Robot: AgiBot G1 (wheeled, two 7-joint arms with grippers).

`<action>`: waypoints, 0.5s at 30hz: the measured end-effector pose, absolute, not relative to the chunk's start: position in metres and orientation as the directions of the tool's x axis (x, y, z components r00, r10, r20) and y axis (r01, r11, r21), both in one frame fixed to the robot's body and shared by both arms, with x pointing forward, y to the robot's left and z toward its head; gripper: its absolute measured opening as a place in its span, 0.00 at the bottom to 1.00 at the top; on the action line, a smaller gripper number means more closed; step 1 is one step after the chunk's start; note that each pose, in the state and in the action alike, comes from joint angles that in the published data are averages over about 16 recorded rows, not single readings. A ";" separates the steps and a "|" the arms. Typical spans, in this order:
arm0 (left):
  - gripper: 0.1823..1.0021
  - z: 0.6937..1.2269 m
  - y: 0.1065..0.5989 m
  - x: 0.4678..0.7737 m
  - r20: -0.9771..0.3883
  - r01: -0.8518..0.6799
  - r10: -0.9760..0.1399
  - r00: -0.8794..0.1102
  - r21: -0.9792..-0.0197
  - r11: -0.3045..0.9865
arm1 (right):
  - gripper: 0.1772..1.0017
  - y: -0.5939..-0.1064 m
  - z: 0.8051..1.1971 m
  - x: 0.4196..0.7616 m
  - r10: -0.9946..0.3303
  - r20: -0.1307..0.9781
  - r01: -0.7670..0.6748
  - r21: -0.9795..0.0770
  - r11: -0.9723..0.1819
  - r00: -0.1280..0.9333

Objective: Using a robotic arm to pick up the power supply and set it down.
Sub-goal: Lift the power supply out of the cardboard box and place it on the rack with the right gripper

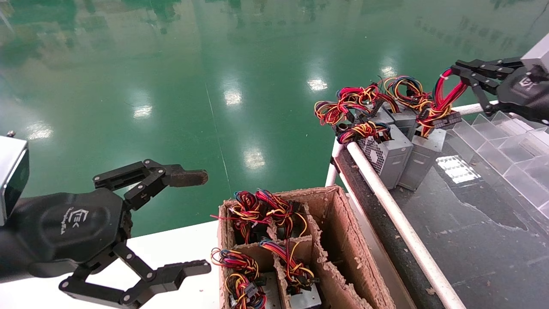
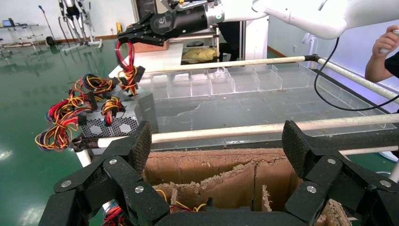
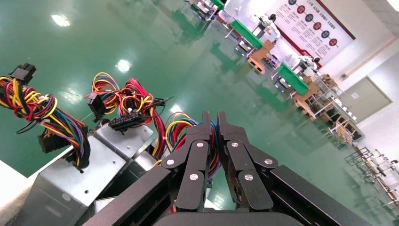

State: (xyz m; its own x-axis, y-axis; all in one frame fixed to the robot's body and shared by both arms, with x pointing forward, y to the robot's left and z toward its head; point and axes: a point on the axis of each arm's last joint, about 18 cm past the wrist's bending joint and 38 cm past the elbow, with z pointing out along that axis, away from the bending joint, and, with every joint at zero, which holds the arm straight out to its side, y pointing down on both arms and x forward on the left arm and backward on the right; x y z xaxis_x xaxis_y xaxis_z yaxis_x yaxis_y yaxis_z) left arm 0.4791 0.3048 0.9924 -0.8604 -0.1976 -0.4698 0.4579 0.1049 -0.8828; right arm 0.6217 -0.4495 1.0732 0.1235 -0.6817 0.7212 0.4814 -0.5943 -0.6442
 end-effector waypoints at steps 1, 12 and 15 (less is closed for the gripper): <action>1.00 0.992 0.305 0.479 -0.470 0.458 -0.198 -0.860 -0.883 0.105 | 0.05 -0.448 1.074 0.624 -0.681 0.722 0.483 -0.644 -0.593 0.126; 1.00 0.992 0.305 0.479 -0.470 0.458 -0.198 -0.860 -0.883 0.105 | 0.05 -0.432 1.083 0.636 -0.672 0.725 0.512 -0.639 -0.574 0.150; 1.00 0.992 0.305 0.479 -0.470 0.458 -0.198 -0.860 -0.883 0.105 | 0.05 -0.431 1.084 0.637 -0.672 0.724 0.517 -0.640 -0.569 0.157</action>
State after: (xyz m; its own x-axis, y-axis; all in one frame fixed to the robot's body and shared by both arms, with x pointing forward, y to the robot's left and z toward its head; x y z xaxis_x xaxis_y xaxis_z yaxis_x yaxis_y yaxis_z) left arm 0.4791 0.3048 0.9924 -0.8604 -0.1976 -0.4698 0.4579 0.1049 -0.8828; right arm 0.6368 -0.4306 1.0841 0.1566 -0.6716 0.7242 0.5168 -0.5691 -0.6395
